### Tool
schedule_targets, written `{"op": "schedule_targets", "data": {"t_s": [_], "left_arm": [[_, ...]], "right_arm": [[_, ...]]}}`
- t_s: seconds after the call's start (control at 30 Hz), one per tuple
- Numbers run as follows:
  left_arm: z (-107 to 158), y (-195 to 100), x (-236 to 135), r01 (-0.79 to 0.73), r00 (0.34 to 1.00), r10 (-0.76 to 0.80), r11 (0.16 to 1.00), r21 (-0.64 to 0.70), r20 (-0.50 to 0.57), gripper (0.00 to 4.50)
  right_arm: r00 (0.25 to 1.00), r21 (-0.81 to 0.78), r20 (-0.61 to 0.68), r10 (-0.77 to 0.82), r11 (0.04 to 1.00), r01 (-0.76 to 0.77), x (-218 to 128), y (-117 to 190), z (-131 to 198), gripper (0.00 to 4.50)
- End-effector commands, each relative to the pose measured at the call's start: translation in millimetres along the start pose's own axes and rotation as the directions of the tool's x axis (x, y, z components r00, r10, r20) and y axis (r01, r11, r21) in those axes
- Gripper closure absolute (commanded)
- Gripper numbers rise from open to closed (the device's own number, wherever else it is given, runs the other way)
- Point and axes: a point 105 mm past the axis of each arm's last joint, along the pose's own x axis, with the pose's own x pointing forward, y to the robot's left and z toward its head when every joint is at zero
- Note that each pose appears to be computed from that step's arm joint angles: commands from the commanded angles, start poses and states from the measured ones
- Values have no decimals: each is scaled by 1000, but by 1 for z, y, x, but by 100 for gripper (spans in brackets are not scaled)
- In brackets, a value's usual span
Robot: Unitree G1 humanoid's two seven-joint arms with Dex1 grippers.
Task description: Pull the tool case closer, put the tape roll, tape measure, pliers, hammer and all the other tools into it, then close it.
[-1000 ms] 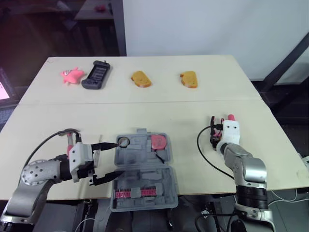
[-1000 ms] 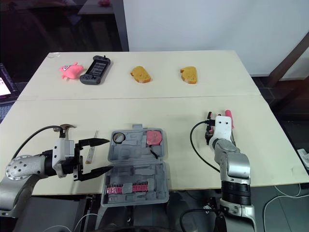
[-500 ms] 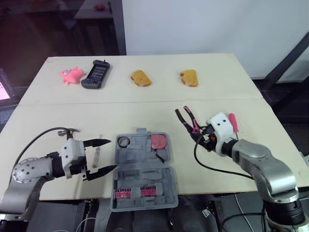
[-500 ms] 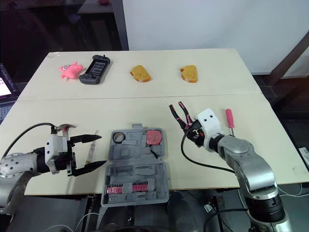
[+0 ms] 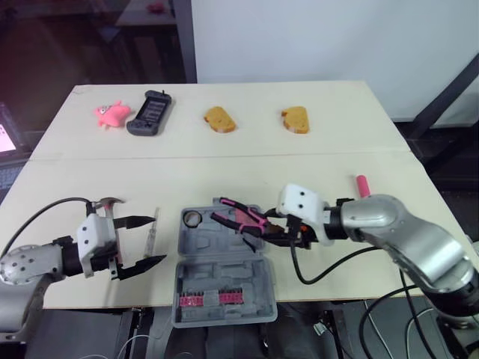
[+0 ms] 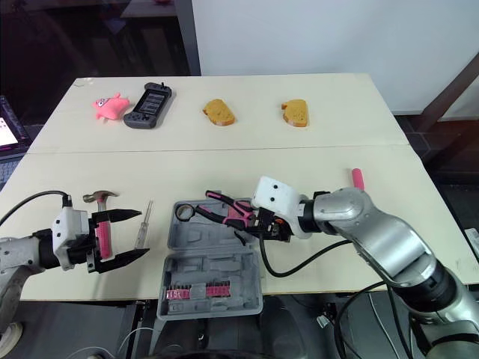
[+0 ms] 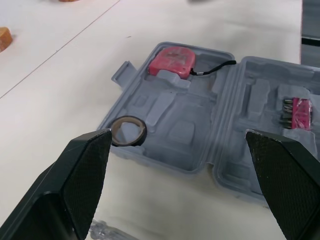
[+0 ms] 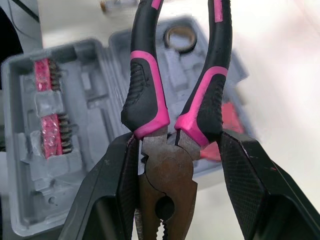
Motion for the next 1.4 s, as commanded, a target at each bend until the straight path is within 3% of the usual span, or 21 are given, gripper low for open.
{"op": "schedule_targets", "data": {"t_s": [0.03, 0.23, 0.37, 0.67, 0.83, 0.87, 1.23, 1.33, 1.4], "left_arm": [[12, 1, -3, -22, 999, 21, 999, 38, 29, 0], [11, 1, -4, -30, 999, 29, 999, 34, 25, 0], [11, 1, -1, -25, 999, 24, 999, 34, 28, 0], [13, 3, -1, -18, 1000, 17, 999, 40, 26, 0], [14, 2, 1, -5, 1000, 4, 999, 40, 29, 0], [14, 2, 1, -5, 1000, 3, 999, 40, 30, 0], [14, 3, 3, 4, 999, -5, 999, 41, 33, 0], [14, 4, 4, 5, 999, -6, 999, 43, 34, 0], [14, 5, 4, 5, 999, -6, 999, 44, 33, 0]], "right_arm": [[980, 26, -37, -196, 980, 197, -7, -34, -22, 253], [915, 218, -95, -392, 889, 404, -19, -65, -68, 253], [899, 271, -178, -400, 858, 436, -3, -58, -96, 253], [881, 376, -241, -407, 798, 472, 21, -48, -122, 253], [876, 418, -249, -412, 771, 481, 12, -48, -124, 21], [876, 426, -245, -414, 766, 481, 10, -47, -122, 4], [871, 459, -265, -413, 740, 491, 12, -35, -124, 4], [871, 464, -255, -419, 738, 491, 17, -39, -122, 87], [870, 464, -250, -425, 736, 493, 20, -42, -121, 175]]}}
